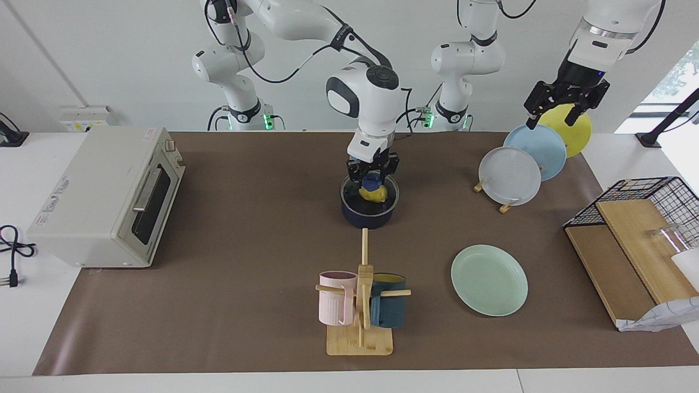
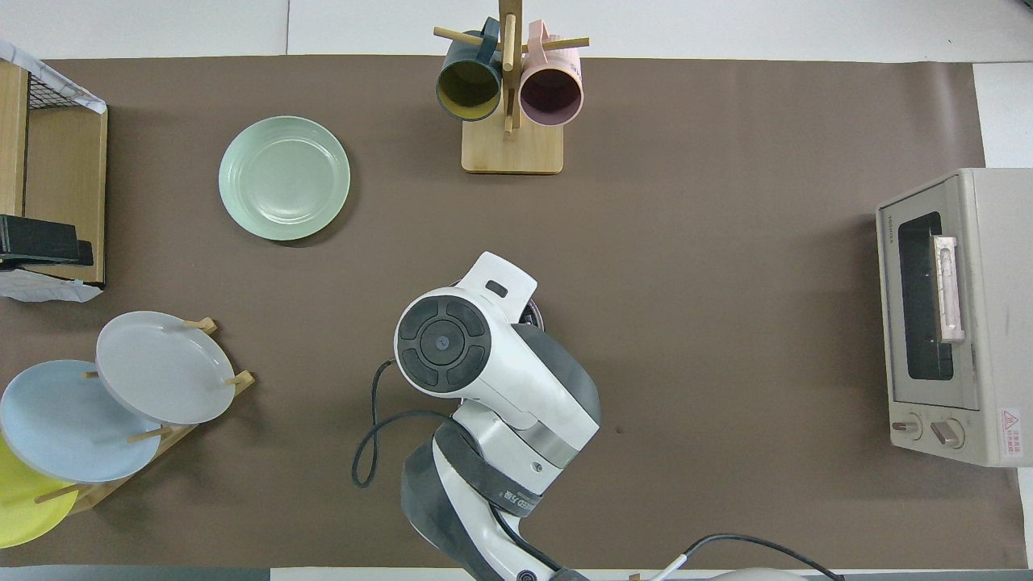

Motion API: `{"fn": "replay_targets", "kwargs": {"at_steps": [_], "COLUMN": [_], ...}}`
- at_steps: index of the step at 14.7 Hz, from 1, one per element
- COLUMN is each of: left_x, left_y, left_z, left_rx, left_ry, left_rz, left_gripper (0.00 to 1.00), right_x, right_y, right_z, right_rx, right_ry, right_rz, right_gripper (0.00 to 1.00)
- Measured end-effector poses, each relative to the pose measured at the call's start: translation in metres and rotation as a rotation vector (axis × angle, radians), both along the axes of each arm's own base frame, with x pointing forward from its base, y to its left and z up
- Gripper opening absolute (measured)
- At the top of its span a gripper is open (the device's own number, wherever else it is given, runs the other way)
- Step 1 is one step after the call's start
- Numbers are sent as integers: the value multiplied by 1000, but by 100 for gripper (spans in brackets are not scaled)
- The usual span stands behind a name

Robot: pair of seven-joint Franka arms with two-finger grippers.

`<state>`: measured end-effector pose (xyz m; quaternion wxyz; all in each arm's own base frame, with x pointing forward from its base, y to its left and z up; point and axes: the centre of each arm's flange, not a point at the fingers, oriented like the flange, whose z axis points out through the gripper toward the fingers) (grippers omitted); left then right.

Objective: Transfer potato from pot to plate
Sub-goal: 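Lower the right gripper and grasp the lid's blue knob, then lift the lid with the right gripper while the left gripper approaches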

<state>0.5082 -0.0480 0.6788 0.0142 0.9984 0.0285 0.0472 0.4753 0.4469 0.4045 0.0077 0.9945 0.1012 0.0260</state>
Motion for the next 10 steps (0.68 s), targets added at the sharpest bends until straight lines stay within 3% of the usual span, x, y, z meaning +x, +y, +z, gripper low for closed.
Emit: {"fn": "replay_targets", "kwargs": {"at_steps": [3,10], "left_x": [-2,-14], "left_y": [-4,-39], "left_z": [-7,-17], "left_rx": [0,1], "left_ry": [15,19], "left_rz": [21,49], "left_gripper": [100,100], "right_x": [4,30], "right_y": [-2,-20], "right_z": [6,66], "right_rx": [8,22], "right_ry": [-8,-30], "right_rz": [-7,-42], "right_gripper": [66,66]}}
